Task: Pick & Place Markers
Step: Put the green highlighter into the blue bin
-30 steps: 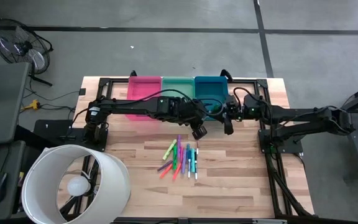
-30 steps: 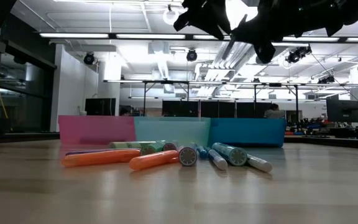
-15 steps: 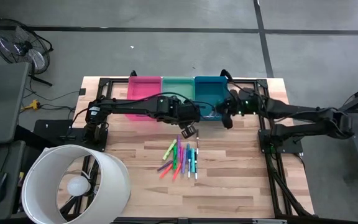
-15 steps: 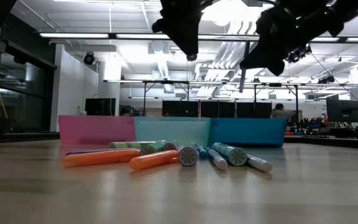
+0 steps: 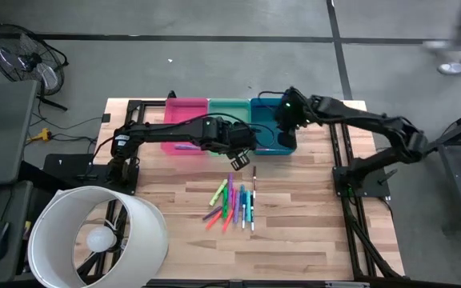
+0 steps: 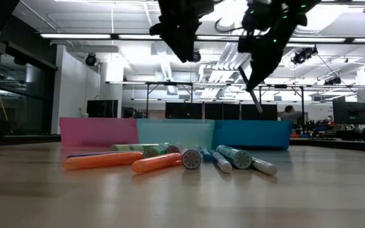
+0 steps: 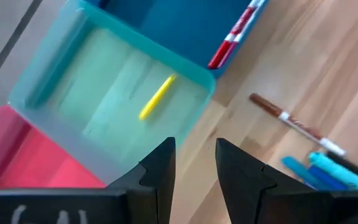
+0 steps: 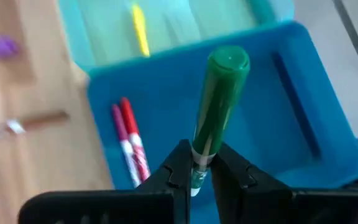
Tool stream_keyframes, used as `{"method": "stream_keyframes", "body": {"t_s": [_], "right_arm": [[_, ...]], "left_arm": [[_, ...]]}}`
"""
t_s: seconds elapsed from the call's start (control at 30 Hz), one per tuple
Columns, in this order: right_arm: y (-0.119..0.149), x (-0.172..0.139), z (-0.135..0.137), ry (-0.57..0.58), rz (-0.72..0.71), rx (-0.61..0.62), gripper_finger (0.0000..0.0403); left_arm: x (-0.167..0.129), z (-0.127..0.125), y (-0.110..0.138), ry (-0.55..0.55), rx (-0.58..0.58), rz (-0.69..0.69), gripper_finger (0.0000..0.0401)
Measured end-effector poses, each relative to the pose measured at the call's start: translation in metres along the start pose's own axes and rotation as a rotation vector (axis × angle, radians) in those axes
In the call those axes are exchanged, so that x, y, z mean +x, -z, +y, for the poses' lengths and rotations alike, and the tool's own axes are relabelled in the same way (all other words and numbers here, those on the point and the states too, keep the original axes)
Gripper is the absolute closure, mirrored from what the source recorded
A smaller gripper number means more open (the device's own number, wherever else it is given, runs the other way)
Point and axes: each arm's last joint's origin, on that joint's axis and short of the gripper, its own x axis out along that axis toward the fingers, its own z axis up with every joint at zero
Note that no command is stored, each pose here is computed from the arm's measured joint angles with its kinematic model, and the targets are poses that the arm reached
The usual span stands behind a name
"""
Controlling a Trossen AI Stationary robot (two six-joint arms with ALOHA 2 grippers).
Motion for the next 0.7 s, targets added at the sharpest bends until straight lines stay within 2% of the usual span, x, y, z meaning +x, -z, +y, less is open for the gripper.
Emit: {"method": "stream_keyframes", "body": {"t_s": [0.17, 0.4, 0.47, 0.57, 0.63, 0.7], "right_arm": [[-0.013, 0.019, -0.007, 0.009, 0.167, -0.099, 0.0374], [-0.016, 0.049, -0.008, -0.040, 0.300, -0.173, 0.0374], [-0.016, 0.057, -0.008, -0.050, 0.322, -0.182, 0.0374], [-0.014, 0.068, -0.007, -0.063, 0.360, -0.183, 0.0374], [-0.013, 0.073, -0.007, -0.071, 0.379, -0.184, 0.0374], [-0.012, 0.077, -0.006, -0.081, 0.388, -0.190, 0.0374]], "left_arm": [[0.001, 0.004, 0.000, -0.032, 0.045, 0.007, 0.0290], [-0.002, 0.018, 0.008, -0.014, 0.091, -0.005, 0.0290], [0.002, 0.021, 0.010, 0.016, 0.076, -0.041, 0.0290], [0.002, 0.034, 0.027, 0.067, 0.068, -0.046, 0.0290], [0.002, 0.038, 0.030, 0.147, 0.030, -0.133, 0.0290], [0.003, 0.048, 0.046, 0.198, 0.027, -0.125, 0.0290]]}}
